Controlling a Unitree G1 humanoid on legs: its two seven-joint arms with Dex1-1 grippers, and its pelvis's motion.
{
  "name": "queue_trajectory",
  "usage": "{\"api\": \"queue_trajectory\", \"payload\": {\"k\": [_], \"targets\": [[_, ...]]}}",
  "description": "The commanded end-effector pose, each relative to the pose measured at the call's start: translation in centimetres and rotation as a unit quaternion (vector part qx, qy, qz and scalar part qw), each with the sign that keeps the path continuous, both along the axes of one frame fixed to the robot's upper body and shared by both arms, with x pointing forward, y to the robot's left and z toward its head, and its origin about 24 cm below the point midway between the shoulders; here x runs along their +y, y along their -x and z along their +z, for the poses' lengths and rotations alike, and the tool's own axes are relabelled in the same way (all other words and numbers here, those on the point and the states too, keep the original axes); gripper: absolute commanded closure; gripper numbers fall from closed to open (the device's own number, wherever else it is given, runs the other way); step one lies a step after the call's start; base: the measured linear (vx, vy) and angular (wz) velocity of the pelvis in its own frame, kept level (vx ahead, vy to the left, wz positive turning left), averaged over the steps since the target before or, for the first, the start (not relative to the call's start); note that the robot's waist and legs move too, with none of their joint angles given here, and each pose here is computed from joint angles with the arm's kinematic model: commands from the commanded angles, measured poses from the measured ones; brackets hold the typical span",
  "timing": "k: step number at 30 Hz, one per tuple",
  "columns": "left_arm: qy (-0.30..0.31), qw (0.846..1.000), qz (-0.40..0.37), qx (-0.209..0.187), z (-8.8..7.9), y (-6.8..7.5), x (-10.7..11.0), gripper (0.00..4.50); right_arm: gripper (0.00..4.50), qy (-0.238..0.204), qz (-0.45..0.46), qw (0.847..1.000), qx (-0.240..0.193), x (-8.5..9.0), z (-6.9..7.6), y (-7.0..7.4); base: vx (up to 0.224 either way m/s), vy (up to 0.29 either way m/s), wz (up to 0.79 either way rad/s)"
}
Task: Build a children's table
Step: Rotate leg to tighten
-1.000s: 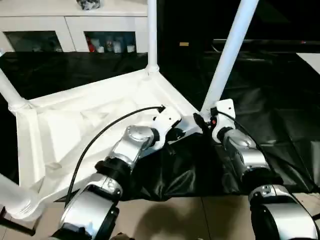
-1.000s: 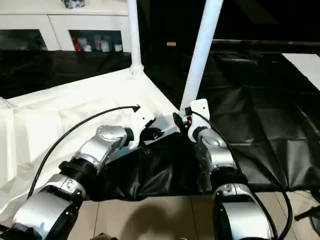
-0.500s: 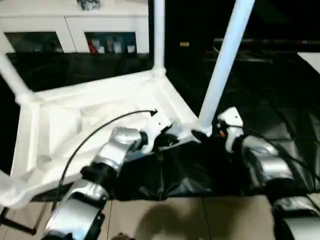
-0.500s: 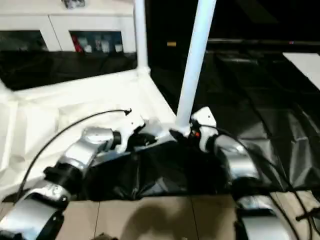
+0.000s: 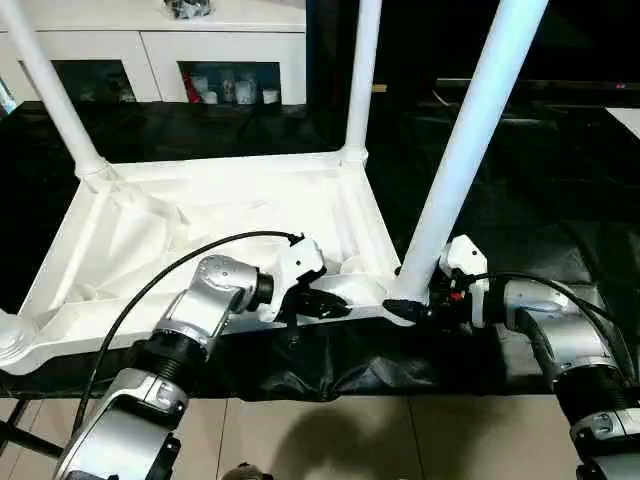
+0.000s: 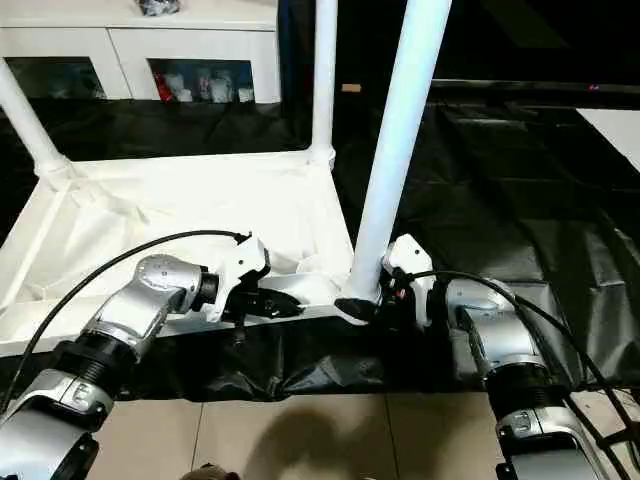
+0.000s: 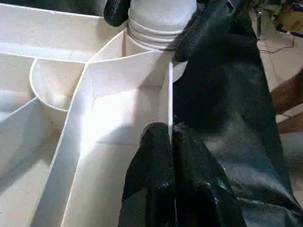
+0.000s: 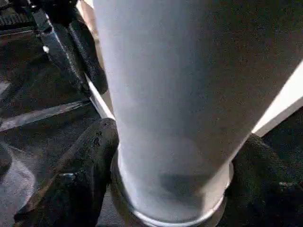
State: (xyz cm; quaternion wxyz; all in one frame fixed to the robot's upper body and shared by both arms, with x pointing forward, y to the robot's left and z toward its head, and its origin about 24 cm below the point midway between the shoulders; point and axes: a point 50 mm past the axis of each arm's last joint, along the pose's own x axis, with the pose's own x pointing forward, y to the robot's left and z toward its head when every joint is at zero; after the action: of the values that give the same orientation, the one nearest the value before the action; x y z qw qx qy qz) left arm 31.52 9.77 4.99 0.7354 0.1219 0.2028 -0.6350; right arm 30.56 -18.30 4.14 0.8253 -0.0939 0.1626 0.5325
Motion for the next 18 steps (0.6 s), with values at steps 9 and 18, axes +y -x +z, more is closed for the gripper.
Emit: {"api": "queue_trajectory", "payload": {"k": [9, 18], "targets": [[0.021, 0.998, -0.057, 0.011, 0.7, 0.7, -1.2, 4.5, 1.75, -0.009, 0.043, 0.999, 0.03, 1.5, -0.6, 0.9, 0.0, 0.0, 0.0], [0.007, 0.996, 0.086, -0.019, -0.2, -1.0, -4.3, 4.5, 1.78, -0.033, -0.193, 0.981, -0.004, 3.0, -1.9, -2.2, 0.0, 0.0, 0.0]]}}
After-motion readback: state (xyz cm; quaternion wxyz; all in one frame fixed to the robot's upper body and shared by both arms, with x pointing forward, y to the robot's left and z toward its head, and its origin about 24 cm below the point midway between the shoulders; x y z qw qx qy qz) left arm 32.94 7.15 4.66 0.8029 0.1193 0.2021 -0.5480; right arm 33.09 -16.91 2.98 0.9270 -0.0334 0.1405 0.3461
